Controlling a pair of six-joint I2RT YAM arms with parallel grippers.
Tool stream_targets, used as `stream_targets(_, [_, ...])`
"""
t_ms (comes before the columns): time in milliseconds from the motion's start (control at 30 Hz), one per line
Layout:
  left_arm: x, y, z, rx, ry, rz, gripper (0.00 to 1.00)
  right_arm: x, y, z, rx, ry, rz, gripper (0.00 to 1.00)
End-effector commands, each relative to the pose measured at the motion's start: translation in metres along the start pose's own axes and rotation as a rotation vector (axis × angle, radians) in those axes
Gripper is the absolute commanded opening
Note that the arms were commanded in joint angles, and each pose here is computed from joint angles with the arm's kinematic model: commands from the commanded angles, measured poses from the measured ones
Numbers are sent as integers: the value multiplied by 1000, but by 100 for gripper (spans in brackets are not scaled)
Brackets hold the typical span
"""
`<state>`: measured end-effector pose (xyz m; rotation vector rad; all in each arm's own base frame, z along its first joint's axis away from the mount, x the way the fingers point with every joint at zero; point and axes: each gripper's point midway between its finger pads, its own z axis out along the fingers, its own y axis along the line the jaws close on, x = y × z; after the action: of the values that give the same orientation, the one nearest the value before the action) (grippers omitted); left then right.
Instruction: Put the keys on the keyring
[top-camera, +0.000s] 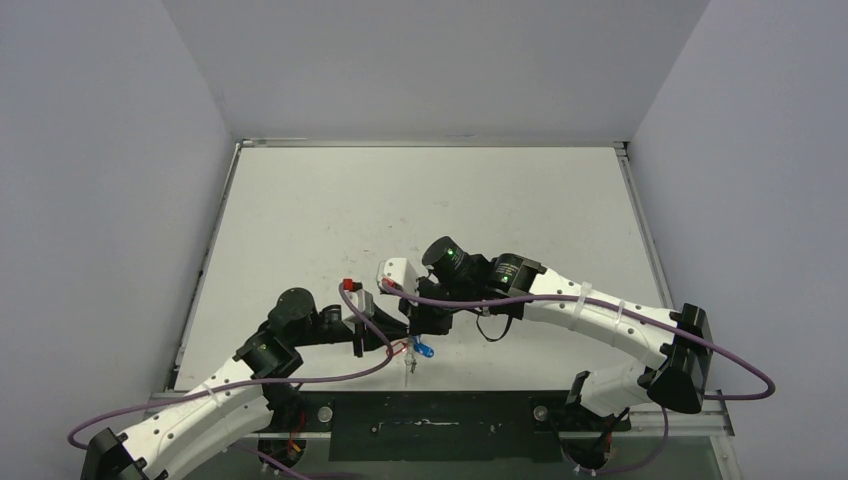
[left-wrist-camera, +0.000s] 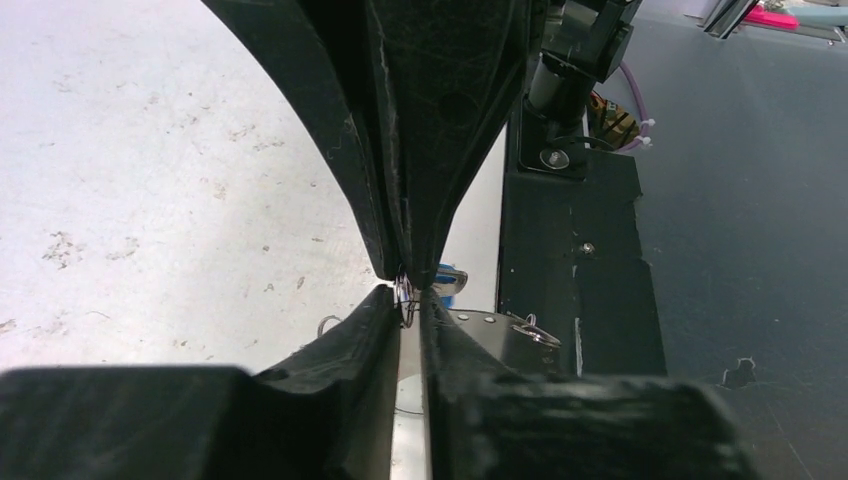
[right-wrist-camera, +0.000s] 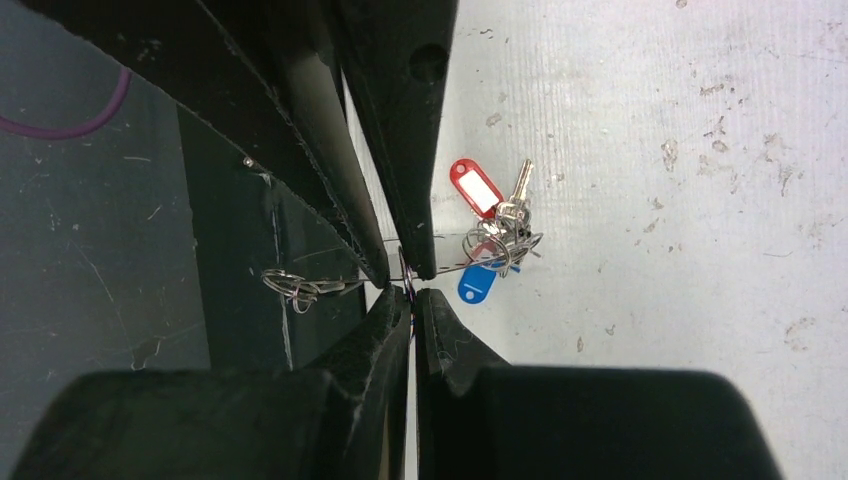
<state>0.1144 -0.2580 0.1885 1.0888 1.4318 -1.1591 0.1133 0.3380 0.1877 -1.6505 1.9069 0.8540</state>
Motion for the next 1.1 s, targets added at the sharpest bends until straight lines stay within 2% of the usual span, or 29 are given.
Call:
stream_targets(0, [-10,-2,4,16,-32,54,6,-37,-2,-6,19,-107,-35,0])
stream_targets(33, [-10,-3,4,20,-29,56,0,-37,-2,-5,19,-104,-34,0])
stream_targets(200, [-9,-4,3,18,-27,57,0,-36,-7,-6,49,-105,-37,1])
stream_targets(233, [-8,-4,2,16,-28,57,0,-36,-9,-7,58,-108,-42,5])
stream_targets(367, [-10,-3,-1,-6,-60,59,0,-40,-11,-19,87,-180,-70,40])
stream_targets(400, [-12,-3,-2,-13,-78,64,0,-40,-11,-20,85,-207,-83,48])
stream_targets(433, [-13,-4,-3,-14,-95,68,0,-38,-10,-23,78,-228,-91,51])
stream_targets(667, [-27,-9,-8,-10,-211,125,0,-44,0,-43,-9,-442,-175,52])
stream_targets(900, [-40,-17,-12,15,-294,181,0,-38,11,-34,-103,-508,-217,49])
stream_targets(1067, [-45,-20,-13,25,-307,189,0,-38,10,-26,-128,-509,-204,42])
